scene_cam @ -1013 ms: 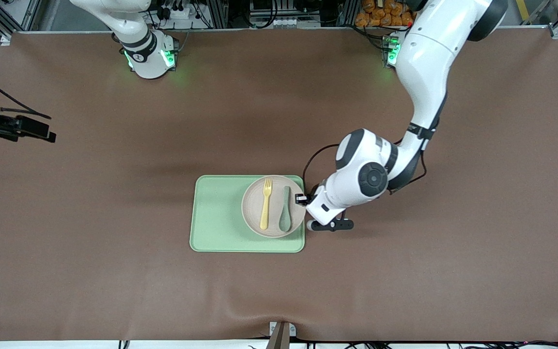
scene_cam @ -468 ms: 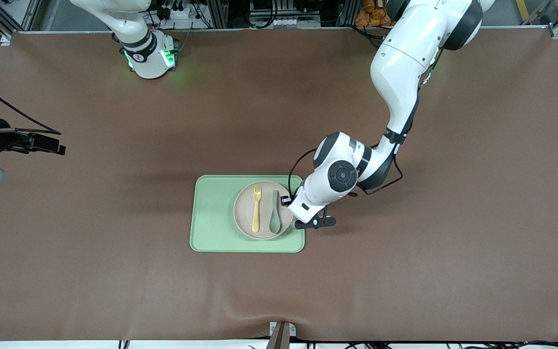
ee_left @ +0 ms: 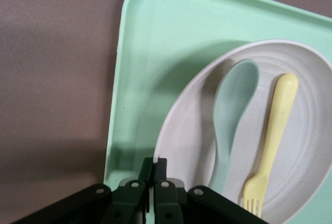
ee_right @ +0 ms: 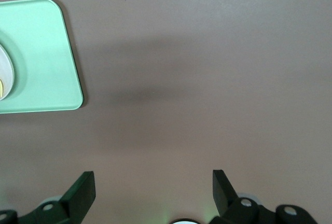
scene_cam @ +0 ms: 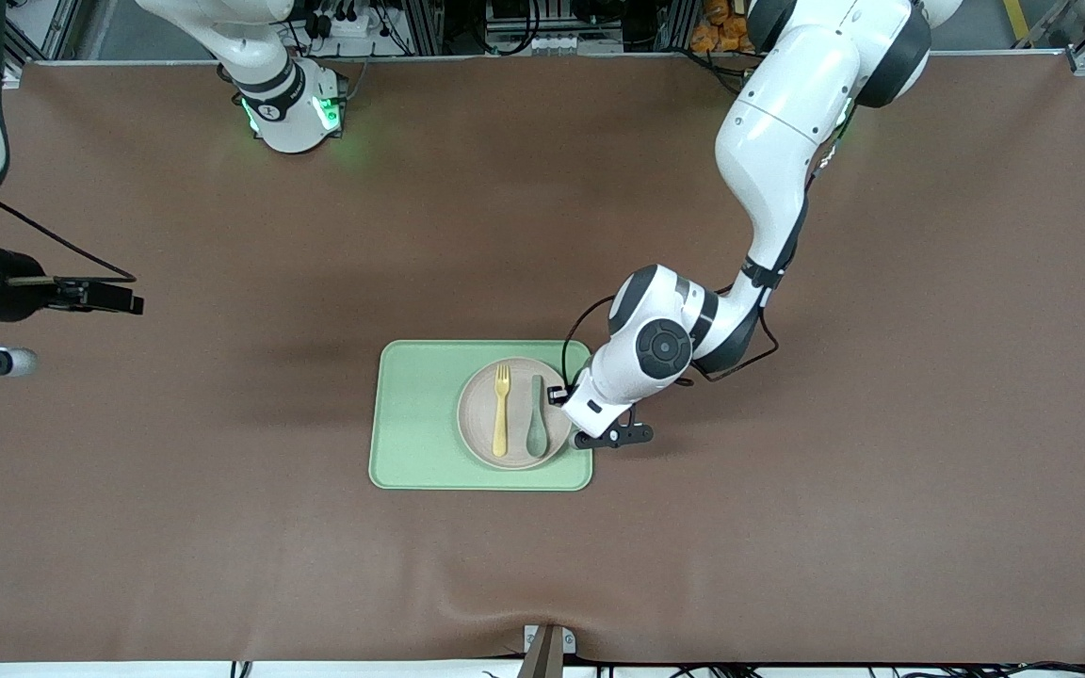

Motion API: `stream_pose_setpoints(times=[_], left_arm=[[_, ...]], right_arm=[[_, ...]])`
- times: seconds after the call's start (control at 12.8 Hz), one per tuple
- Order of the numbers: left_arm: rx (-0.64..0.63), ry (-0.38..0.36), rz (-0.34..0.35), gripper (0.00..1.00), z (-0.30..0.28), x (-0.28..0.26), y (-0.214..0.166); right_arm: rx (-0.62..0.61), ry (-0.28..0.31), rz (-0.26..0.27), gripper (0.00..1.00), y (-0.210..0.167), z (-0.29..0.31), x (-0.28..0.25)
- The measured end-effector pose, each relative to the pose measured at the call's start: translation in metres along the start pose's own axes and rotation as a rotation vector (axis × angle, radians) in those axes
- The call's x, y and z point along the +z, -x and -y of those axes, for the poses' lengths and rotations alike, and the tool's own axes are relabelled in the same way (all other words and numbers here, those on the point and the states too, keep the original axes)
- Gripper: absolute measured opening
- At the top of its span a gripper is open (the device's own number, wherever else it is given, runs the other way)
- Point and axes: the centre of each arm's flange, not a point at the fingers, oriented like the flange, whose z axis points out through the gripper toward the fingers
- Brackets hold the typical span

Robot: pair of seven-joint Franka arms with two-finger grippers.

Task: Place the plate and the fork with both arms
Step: 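Open the left gripper while the right gripper reaches toward the tray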

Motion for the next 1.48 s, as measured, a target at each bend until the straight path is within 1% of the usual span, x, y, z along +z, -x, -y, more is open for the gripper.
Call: stream_pose_setpoints(times=[0.08,0.16,0.31,0.55,0.62,0.78,0.86,1.01,1.09,1.32,1.48], left_arm=[[0.0,-0.001,0.001,0.04,0.0,0.001,0.0],[0.0,-0.001,0.001,0.11,0.0,0.001,0.0],[0.001,0.003,-0.004,0.34,-0.001,-0.001,-0.001],[0.005,0.021,-0.026,0.68,-0.008,-0.016,-0.006],[0.007,0.028,-0.035,0.77,-0.011,-0.027,-0.009],[0.007,0.019,-0.042,0.98,-0.012,-0.059,-0.016],[0.004,0.015,-0.053,1.0,-0.01,-0.08,-0.021],[-0.002,0.013,-0.075,1.0,-0.008,-0.124,-0.028],[-0.007,0.007,-0.083,1.0,-0.004,-0.148,-0.031],[-0.02,-0.054,-0.109,1.0,0.023,-0.213,-0.044],[-0.029,-0.093,-0.114,1.0,0.042,-0.245,-0.048]], right_arm=[[-0.002,-0.018,0.008,1.0,-0.003,0.002,0.005],[-0.005,-0.041,0.013,1.0,-0.005,0.006,0.008],[-0.012,-0.062,0.007,1.0,-0.008,0.012,0.01],[-0.059,-0.053,-0.017,1.0,-0.013,0.042,0.015],[-0.089,-0.045,-0.042,1.0,-0.016,0.062,0.017],[-0.131,-0.037,-0.085,1.0,-0.02,0.095,0.02],[-0.147,-0.035,-0.097,1.0,-0.023,0.106,0.025],[-0.17,-0.032,-0.12,1.0,-0.031,0.13,0.038],[-0.162,-0.031,-0.126,1.0,-0.034,0.146,0.047],[-0.114,-0.03,-0.151,1.0,-0.037,0.209,0.076],[-0.122,-0.026,-0.153,1.0,-0.039,0.243,0.096]])
